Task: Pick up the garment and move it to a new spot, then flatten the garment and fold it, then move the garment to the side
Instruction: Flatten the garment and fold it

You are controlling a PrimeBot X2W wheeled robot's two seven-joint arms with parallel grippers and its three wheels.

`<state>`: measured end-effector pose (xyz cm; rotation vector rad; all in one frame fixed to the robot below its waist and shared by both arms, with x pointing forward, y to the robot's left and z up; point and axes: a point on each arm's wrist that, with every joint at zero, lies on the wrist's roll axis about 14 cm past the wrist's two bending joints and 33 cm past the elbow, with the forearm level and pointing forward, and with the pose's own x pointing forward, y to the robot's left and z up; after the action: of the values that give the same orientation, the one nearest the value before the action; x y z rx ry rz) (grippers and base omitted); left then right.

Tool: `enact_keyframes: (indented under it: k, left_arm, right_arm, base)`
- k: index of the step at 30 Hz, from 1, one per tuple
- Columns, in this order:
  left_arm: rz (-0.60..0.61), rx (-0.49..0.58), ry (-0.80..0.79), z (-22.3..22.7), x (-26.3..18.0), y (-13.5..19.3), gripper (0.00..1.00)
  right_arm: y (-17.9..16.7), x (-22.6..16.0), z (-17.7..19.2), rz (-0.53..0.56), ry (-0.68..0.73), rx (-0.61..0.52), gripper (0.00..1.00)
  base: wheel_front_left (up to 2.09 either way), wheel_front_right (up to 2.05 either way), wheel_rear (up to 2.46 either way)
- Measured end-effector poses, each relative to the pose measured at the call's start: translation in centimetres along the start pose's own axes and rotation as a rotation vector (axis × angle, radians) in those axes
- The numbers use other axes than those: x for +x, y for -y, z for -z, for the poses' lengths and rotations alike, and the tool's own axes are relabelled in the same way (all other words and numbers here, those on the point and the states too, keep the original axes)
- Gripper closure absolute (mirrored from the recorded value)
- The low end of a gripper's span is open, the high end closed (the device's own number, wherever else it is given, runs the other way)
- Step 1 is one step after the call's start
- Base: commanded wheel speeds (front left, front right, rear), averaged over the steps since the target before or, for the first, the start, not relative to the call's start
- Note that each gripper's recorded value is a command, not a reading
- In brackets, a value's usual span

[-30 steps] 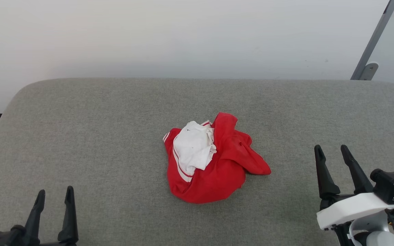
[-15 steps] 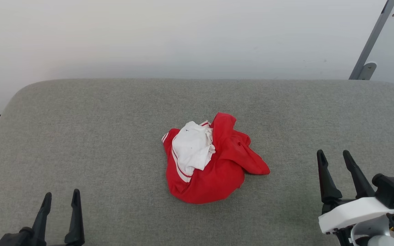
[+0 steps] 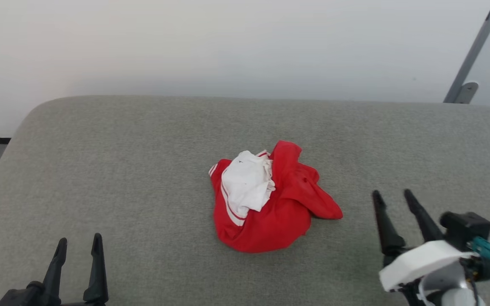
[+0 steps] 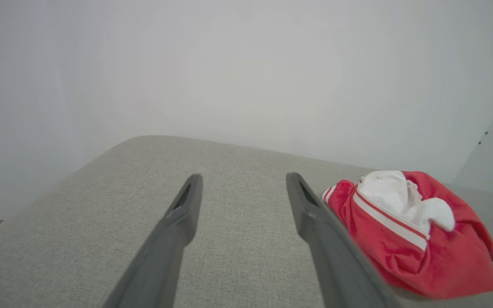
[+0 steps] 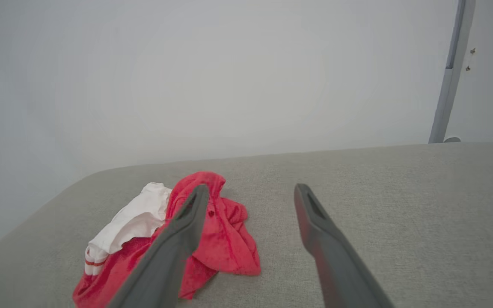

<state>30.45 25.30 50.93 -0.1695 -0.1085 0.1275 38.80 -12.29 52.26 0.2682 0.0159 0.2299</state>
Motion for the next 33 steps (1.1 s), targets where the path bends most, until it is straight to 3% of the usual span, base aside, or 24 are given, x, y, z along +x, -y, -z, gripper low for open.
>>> enact_keyframes:
  k: [11,16,33]
  left_arm:
    - [-0.040,-0.011,0.014,-0.4,-0.6,-0.8,0.00]
    - [-0.054,-0.020,0.009,-0.3,-0.6,-0.8,0.00]
    - [-0.154,-0.038,-0.025,0.5,-1.0,-2.5,0.00]
  right_arm:
    - [-8.3,3.4,3.6,-0.274,-0.225,-0.072,0.00]
    - [-10.4,4.9,6.0,-0.354,-0.360,-0.110,0.00]
    - [-12.6,9.1,13.9,-0.429,-0.751,-0.230,0.00]
  base:
    - [0.00,0.00,0.00]
    - [0.00,0.00,0.00]
    - [0.00,0.00,0.00]
